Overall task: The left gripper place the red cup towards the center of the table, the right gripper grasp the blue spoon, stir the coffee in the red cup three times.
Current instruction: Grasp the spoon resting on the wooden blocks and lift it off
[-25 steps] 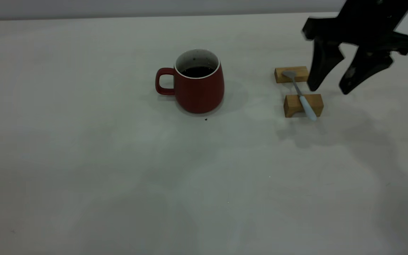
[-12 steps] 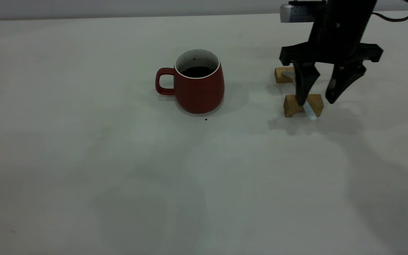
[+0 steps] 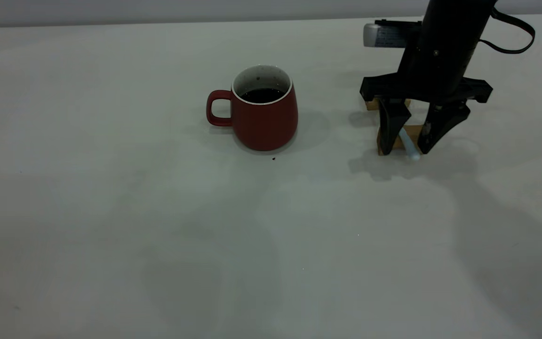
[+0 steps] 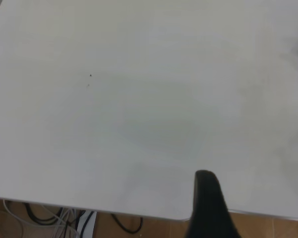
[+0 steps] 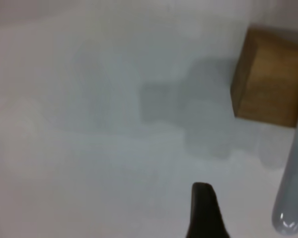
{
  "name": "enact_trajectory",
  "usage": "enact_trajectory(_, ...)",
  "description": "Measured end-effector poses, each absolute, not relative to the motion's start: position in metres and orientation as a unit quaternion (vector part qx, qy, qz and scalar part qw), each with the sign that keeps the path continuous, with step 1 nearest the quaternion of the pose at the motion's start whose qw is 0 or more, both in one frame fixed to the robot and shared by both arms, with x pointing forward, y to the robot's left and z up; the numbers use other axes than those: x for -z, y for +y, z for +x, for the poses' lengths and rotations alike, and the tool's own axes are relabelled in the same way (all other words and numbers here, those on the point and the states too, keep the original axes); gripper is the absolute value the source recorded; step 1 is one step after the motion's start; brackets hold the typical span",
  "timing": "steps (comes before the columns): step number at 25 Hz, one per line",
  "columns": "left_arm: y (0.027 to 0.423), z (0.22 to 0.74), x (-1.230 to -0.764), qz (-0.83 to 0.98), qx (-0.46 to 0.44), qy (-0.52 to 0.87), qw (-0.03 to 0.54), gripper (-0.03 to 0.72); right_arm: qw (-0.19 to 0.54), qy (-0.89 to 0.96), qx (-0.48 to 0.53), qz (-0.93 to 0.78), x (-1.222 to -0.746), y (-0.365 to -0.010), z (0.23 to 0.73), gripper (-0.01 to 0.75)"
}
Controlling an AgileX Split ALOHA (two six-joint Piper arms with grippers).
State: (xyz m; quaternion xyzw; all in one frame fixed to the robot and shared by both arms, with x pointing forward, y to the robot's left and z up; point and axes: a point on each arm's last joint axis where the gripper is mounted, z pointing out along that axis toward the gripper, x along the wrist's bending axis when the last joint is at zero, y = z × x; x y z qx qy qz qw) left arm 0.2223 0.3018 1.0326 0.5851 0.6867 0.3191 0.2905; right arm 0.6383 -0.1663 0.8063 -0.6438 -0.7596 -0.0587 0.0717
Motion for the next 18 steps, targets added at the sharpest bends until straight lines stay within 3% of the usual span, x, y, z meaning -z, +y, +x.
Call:
enact_trajectory(11,0.302,0.222,-1.033,0.585,-0.319,0.687,0.290,0.551,0.073,-0.757,0.052,-0.648,-0.782,-0.167,0.637,0.522)
enact_trajectory(15,0.302,0.222,-1.033,0.585,-0.319,0.687,0.290,0.551,0.073,-0.757,0.052,-0.648,-0.782,-0.167,0.637,0.407)
enact_trajectory(18,0.302,0.222,-1.033,0.585,-0.319,0.687,0.290,0.551,0.073,-0.757,0.051,-0.648,-0.782,-0.167,0.637,0.227)
